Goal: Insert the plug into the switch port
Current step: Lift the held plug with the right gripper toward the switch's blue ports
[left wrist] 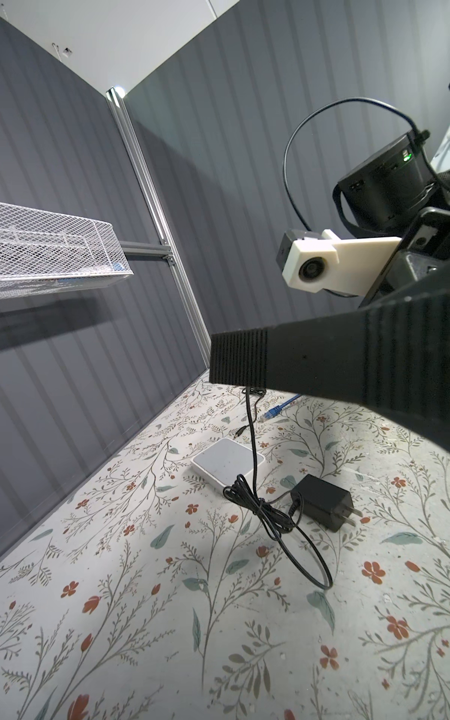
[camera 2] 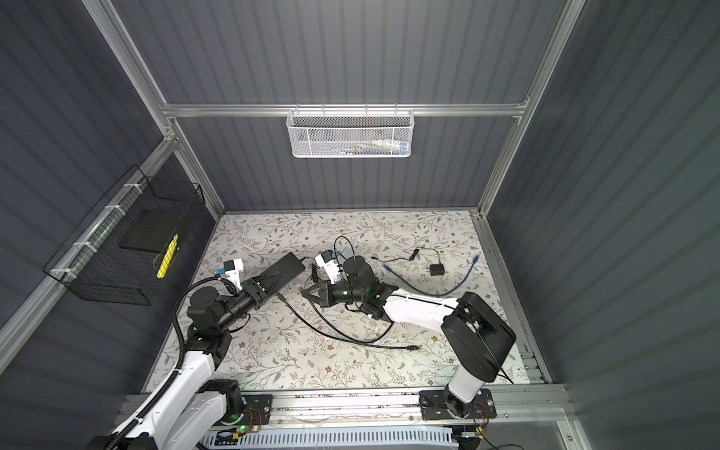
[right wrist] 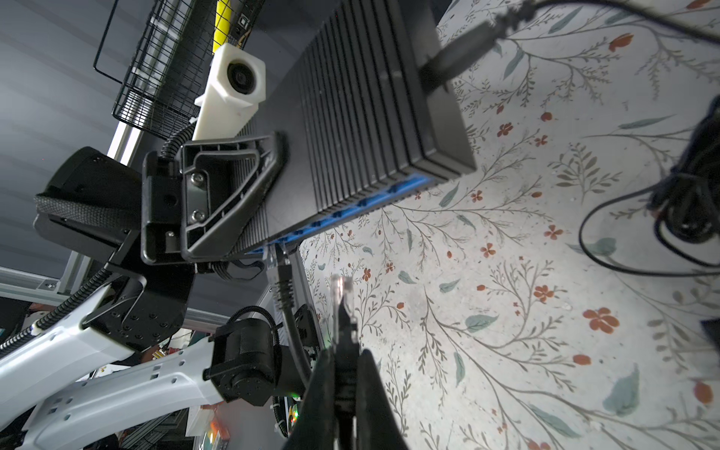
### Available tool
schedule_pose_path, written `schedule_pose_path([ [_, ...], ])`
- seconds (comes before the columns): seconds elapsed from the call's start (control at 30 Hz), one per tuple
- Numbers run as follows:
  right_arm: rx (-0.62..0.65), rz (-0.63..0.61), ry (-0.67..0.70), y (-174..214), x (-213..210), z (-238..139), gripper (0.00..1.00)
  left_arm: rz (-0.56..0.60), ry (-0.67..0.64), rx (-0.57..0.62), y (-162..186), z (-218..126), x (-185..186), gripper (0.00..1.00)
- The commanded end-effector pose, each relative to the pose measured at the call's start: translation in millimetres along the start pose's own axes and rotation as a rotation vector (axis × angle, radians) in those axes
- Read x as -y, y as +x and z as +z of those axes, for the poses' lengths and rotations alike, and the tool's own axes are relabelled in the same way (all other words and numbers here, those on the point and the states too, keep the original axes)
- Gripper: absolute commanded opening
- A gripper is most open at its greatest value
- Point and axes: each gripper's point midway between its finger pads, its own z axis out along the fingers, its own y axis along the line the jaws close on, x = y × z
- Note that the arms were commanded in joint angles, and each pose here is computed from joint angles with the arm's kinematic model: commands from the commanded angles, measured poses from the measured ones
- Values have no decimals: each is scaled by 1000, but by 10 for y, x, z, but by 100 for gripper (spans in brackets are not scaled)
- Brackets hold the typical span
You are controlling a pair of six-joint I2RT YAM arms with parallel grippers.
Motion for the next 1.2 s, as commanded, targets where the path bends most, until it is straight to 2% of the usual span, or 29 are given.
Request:
schedule_pose_path([
  [0.0,17,-21,-50,-107,-131,61,0,49,89,-5,-49,-3,291,0],
  [0.67,28,-21,-110,-212,-258,171,0,40,119,-21,-23,11,340,0],
  [1.17,39,-23,-133,-282,-327,116,0,40,139,-55,51,4,352,0],
])
